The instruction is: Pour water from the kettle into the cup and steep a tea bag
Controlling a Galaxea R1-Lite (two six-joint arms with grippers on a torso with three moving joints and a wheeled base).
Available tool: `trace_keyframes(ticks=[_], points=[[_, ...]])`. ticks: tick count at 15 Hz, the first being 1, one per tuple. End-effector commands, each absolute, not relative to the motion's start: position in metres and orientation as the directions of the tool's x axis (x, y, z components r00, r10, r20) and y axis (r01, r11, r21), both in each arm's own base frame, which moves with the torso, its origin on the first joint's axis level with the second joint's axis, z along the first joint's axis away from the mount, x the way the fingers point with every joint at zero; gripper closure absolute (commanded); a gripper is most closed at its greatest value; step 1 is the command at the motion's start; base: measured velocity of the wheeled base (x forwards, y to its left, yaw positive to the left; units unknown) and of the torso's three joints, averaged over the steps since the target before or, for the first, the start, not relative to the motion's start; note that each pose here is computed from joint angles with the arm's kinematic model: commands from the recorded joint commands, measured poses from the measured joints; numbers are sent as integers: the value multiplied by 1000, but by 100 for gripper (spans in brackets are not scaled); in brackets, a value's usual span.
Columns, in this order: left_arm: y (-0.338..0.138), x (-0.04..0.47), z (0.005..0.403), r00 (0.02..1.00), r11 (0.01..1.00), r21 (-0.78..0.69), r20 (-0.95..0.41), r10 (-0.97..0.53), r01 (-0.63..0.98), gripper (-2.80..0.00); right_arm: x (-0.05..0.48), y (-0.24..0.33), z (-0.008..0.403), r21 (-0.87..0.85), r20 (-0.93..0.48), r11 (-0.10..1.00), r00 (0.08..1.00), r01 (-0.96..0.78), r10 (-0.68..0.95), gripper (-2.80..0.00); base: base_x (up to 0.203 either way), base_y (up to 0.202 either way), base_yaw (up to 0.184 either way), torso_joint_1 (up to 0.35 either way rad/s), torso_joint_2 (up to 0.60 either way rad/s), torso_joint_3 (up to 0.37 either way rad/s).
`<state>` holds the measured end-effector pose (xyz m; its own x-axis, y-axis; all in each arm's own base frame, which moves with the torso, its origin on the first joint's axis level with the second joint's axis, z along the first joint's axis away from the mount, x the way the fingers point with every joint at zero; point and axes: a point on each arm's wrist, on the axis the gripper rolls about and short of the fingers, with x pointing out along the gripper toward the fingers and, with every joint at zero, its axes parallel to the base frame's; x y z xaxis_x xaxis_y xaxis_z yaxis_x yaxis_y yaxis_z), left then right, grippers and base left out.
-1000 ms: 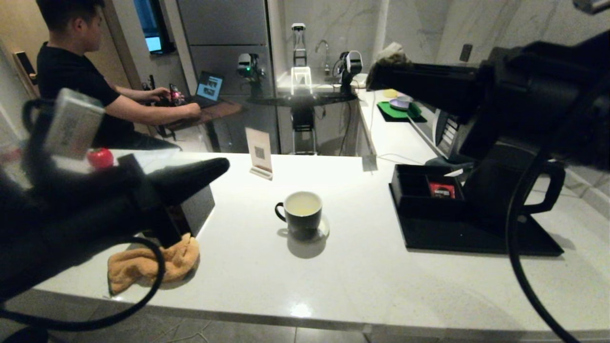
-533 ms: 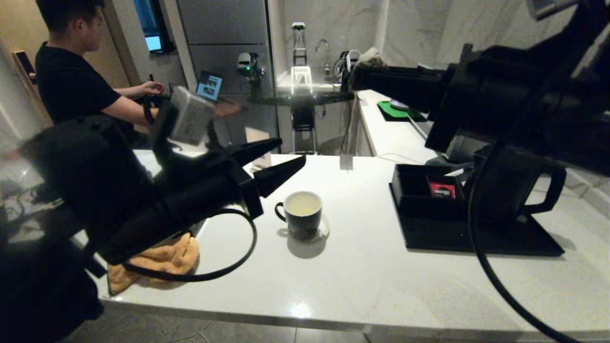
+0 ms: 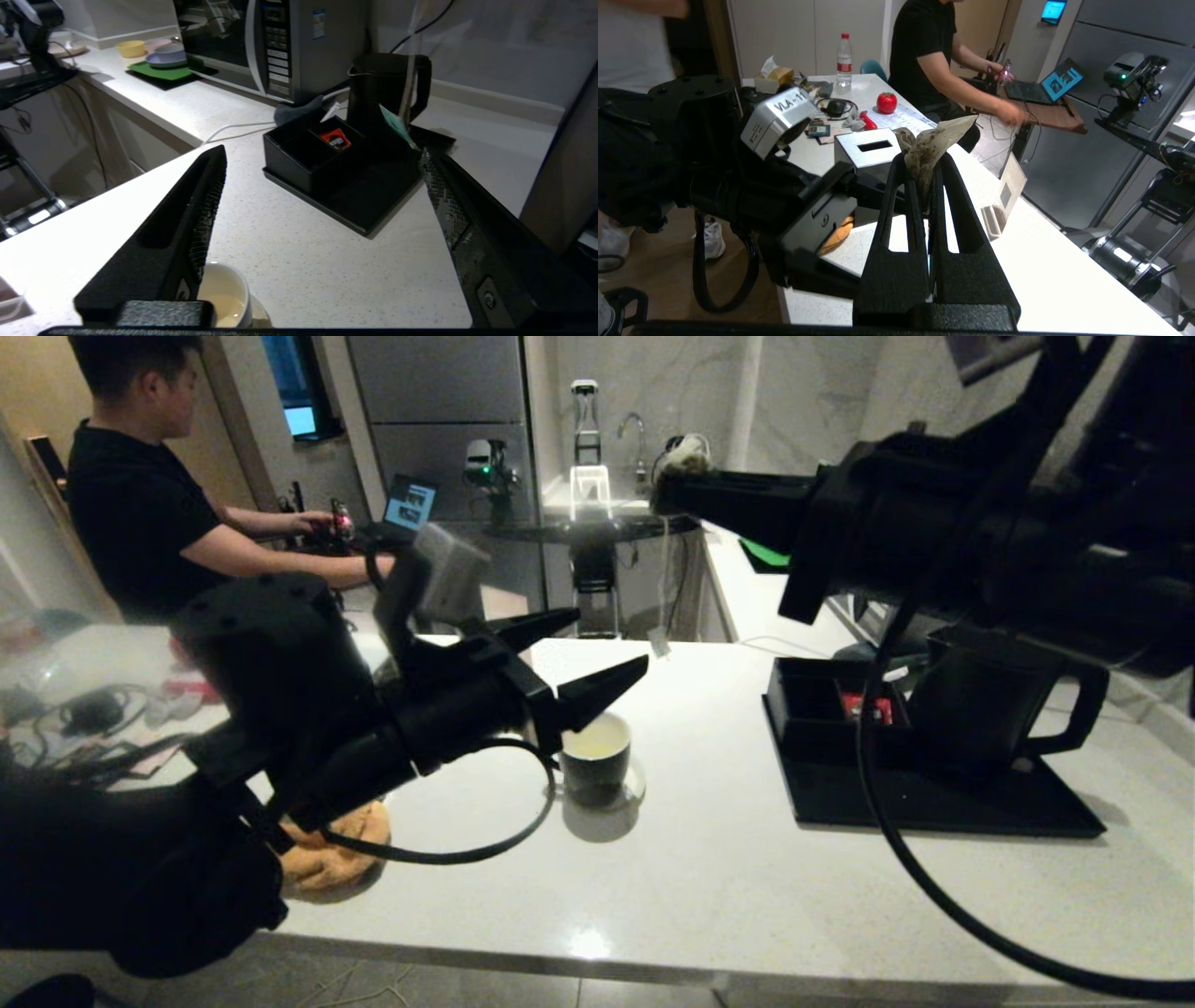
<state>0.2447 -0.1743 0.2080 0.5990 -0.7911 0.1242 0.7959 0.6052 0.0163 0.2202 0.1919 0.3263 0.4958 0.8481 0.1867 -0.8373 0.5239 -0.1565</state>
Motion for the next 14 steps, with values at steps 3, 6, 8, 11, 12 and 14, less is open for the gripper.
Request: trace_keyframes(ticks=[3, 6, 8, 11, 12, 14], points=[[-186, 249, 208, 579, 586, 21, 133, -804, 810, -280, 221, 193, 324, -157, 181, 521, 494, -839, 850, 0, 0, 0, 0, 0, 0, 0], [-201, 255, 211, 554, 564, 28, 153, -818, 825, -280, 220, 192, 322, -158, 176, 522, 496, -838, 850, 0, 0, 0, 0, 0, 0, 0], [-207, 256, 208, 543, 552, 30, 146, -827, 833, -280, 218, 191, 323, -159, 179, 521, 494, -839, 851, 0, 0, 0, 0, 0, 0, 0], [-216, 251, 204, 520, 528, 29, 135, -843, 849, -280, 217, 190, 323, -159, 179, 522, 496, -838, 850, 0, 0, 0, 0, 0, 0, 0], [-217, 251, 203, 519, 526, 28, 132, -845, 850, -280, 217, 190, 323, -160, 178, 522, 496, -838, 850, 0, 0, 0, 0, 0, 0, 0], [-219, 253, 201, 517, 526, 30, 146, -843, 850, -280, 214, 188, 325, -162, 186, 523, 495, -837, 849, 0, 0, 0, 0, 0, 0, 0]])
